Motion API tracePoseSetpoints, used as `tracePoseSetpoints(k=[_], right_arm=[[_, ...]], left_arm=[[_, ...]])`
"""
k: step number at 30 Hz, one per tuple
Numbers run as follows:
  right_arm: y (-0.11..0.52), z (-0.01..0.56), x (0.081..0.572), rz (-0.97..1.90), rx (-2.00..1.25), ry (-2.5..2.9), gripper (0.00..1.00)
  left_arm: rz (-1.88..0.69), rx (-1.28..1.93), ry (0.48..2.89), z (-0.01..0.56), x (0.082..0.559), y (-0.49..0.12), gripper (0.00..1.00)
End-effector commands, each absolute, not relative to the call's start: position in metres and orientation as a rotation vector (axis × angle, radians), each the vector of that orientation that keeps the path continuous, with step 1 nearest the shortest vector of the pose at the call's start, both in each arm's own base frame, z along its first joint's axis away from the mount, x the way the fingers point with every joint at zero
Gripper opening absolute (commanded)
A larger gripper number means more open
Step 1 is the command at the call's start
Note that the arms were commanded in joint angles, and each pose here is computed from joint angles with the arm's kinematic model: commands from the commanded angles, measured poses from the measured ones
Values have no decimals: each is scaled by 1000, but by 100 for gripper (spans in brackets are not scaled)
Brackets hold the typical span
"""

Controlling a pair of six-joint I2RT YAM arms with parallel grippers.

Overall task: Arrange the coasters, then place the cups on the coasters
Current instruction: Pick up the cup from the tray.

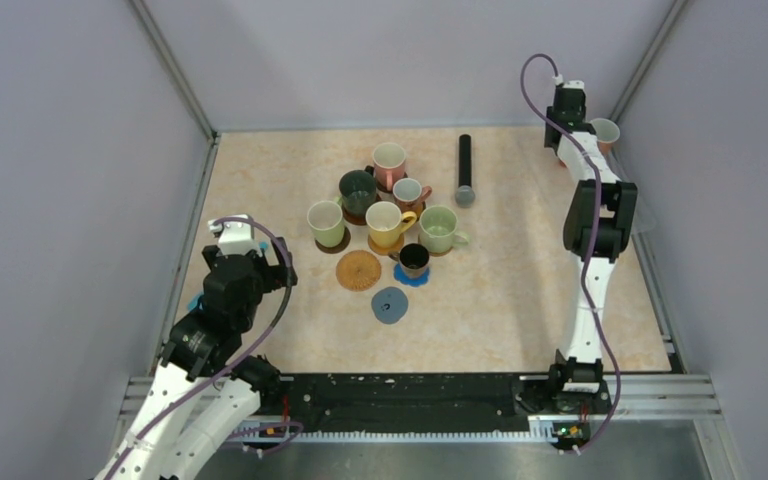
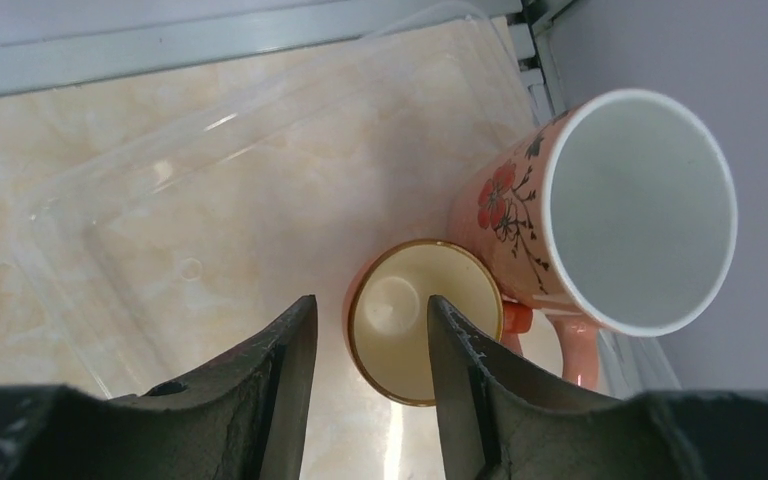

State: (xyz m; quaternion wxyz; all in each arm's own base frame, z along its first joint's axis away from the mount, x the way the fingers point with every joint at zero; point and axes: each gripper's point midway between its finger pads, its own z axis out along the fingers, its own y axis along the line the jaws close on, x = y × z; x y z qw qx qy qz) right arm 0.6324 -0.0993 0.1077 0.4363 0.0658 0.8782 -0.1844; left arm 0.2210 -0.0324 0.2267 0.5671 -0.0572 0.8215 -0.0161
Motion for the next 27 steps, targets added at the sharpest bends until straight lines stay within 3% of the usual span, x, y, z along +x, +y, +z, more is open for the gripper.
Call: tracePoseSetpoints(k=[1,15,18,23,27], right_arm=[[-102,98,632,-451,168,2190,42],[-100,84,637,-446,106,2206,34],[-99,80,636,-439,91,2216,25],[-91,107,642,-390,36,2170,0],[-75,136,647,-295,-27,2124,0]], left_arm=[[-35,-161,1868,245,224,-28,99],[-35,-146,1876,243,225,-30,99],[-36,-146,1875,243,225,-30,99],[-37,-145,1875,244,225,-30,99],[-40,-144,1873,244,224,-30,99]])
